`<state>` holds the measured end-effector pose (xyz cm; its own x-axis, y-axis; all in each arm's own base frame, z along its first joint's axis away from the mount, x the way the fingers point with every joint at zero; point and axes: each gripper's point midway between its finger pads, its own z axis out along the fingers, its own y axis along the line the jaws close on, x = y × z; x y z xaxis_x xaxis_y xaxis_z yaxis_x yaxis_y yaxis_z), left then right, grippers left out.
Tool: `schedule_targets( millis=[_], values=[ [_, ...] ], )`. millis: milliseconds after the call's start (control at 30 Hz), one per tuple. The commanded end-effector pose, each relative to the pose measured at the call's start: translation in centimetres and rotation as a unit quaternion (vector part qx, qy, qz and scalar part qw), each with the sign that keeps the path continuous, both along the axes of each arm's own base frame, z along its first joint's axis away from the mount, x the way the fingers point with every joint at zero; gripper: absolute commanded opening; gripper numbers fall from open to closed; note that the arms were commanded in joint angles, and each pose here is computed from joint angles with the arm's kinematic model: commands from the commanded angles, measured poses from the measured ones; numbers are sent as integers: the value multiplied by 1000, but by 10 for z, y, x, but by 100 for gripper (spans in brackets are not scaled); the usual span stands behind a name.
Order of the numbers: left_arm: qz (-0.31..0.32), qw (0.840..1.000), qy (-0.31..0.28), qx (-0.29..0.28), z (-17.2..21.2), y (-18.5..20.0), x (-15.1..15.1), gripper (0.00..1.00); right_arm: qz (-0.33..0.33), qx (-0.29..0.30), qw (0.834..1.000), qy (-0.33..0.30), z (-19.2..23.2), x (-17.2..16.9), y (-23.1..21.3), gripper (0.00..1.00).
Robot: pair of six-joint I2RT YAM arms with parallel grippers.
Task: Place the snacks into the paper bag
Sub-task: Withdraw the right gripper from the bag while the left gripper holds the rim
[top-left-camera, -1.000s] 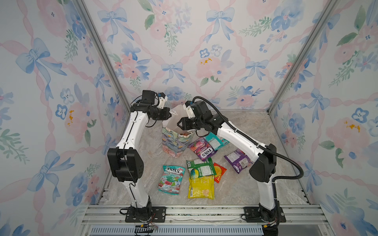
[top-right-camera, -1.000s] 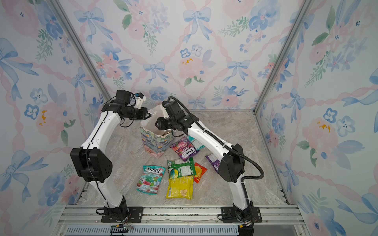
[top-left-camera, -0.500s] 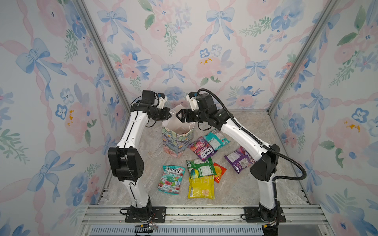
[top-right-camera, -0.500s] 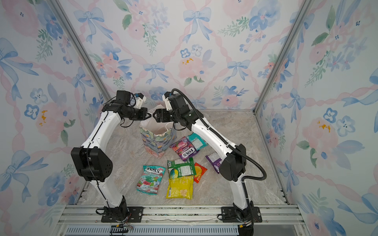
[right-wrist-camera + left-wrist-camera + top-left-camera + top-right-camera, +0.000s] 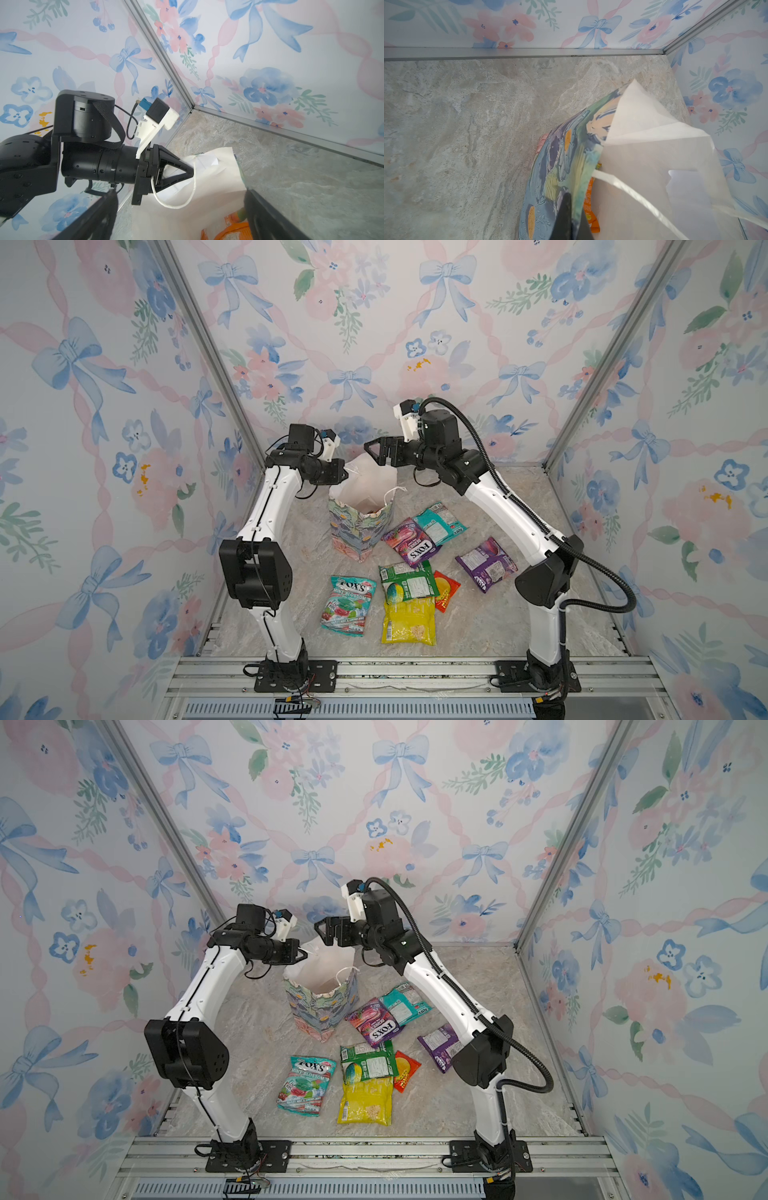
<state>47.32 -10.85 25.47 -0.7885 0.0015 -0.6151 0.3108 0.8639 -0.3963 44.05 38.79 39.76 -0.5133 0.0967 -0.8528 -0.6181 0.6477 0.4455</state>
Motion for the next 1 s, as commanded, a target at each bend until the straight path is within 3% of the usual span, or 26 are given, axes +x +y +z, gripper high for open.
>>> schedule_targets(
  millis=[0,233,467,700,967],
  values=[
    [4,1000,12,-9,-6,2,1,0,-49,-6,998,-32,30,-10,-49,97],
    [11,1000,10,-4,-4,7,2,0,-167,-62,984,29,-32,-44,-158,96],
    [15,1000,15,-4,-8,9,3,0,-268,-115,938,187,-158,-96,-252,97],
    [16,1000,17,-4,-11,11,5,0,-301,-133,893,306,-237,-155,-291,99],
    [14,1000,17,-8,-10,10,5,0,-327,-104,847,405,-295,-200,-306,99]
  ],
)
